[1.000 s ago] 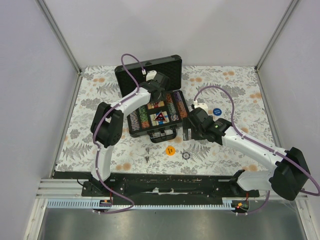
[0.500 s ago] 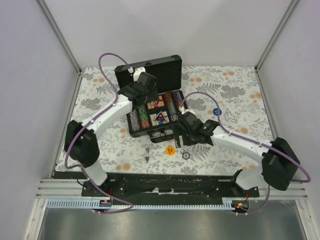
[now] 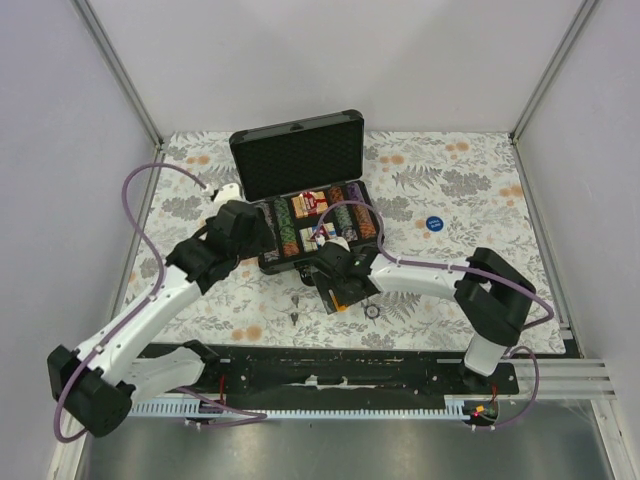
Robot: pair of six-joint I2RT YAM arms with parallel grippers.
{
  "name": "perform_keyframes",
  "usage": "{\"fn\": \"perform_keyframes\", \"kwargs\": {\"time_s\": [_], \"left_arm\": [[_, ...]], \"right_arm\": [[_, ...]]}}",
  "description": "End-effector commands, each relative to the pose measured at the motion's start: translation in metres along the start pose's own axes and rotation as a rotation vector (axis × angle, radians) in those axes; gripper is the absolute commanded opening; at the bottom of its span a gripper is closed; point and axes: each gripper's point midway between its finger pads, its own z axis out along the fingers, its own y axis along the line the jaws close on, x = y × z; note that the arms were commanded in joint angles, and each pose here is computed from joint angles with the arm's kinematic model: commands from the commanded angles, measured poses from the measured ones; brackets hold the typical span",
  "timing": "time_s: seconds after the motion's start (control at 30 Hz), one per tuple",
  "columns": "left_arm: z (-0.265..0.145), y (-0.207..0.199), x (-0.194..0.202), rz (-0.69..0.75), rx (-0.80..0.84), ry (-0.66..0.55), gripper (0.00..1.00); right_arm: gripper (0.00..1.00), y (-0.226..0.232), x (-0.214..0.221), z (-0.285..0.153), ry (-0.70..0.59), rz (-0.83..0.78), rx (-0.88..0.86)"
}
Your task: Pack up texas hold em set
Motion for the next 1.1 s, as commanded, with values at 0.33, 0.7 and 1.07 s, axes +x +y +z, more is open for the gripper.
{"fn": "perform_keyframes", "kwargs": {"time_s": [0.33, 0.7, 1.07], "left_arm": [[-0.041, 0.026, 0.023, -0.066, 0.088, -0.020, 0.82], [-0.040, 0.033, 0.038, -0.071, 0.103, -0.009, 0.82], [-0.038, 0.032, 0.040, -0.081, 0.105, -0.006, 0.82]], "right_arm": [[0.83, -0.003, 0.001, 0.022, 0.019, 0.037, 0.107], [0.74, 0.000, 0.015, 0.041, 0.051, 0.030, 0.084], [0.68, 0.001, 0.016, 0.046, 0.070, -0.012, 0.080]]}}
